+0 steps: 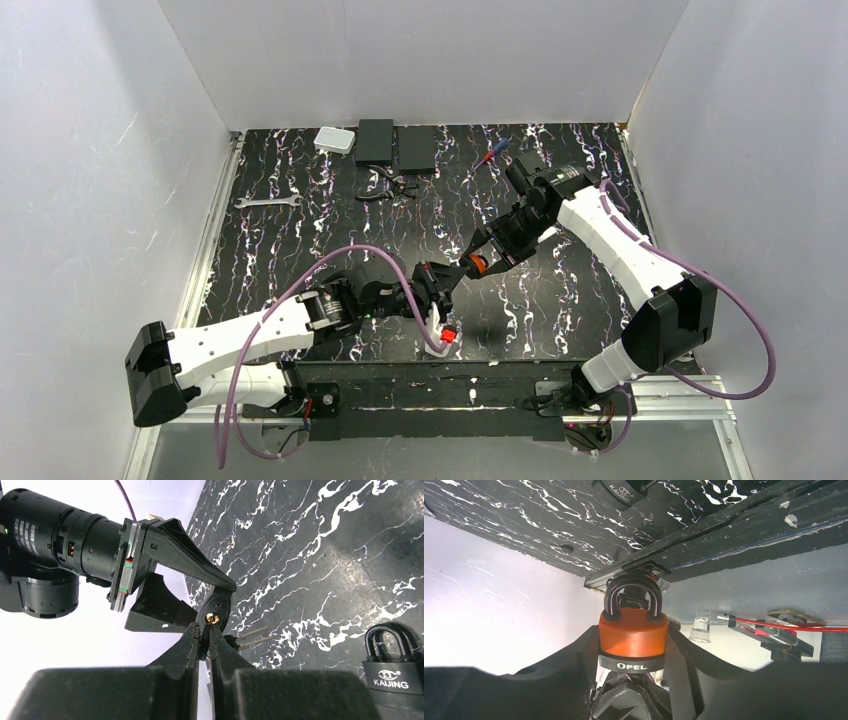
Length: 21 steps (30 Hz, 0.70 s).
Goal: Unlock with the key
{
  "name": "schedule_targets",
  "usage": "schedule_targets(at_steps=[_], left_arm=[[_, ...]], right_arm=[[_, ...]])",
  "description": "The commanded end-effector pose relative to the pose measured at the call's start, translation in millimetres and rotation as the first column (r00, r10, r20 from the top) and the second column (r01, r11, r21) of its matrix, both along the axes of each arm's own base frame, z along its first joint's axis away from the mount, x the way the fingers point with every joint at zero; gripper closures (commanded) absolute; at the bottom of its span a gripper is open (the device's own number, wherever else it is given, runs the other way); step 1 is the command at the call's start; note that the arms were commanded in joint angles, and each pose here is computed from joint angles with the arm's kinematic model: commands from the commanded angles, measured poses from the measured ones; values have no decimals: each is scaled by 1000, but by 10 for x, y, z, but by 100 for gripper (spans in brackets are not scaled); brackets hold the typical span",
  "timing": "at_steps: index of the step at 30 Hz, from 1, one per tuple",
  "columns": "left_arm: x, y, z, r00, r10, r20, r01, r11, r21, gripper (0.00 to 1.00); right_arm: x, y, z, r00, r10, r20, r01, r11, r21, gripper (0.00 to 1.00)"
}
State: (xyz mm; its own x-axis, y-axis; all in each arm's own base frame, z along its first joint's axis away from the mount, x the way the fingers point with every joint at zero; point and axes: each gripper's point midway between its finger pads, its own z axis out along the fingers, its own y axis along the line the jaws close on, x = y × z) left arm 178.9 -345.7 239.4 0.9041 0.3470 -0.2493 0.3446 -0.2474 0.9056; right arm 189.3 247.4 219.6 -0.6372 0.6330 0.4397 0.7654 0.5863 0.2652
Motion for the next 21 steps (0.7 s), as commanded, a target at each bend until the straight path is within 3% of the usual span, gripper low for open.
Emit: schedule_targets(at_steps=[1, 5, 21], left_arm=[[133, 102, -284, 998, 65, -22, -62, 991, 117, 100], [129, 60, -68, 998, 64, -25, -62, 997, 51, 100], [-146, 484, -75, 998, 25, -62, -16, 989, 144, 100]], right_arm=[[-539, 293, 818, 980, 142, -137, -90, 939, 331, 99], [-524, 272, 732, 981, 150, -122, -107, 947, 304, 99], [-461, 296, 676, 985, 150, -87, -117, 944, 309, 99]])
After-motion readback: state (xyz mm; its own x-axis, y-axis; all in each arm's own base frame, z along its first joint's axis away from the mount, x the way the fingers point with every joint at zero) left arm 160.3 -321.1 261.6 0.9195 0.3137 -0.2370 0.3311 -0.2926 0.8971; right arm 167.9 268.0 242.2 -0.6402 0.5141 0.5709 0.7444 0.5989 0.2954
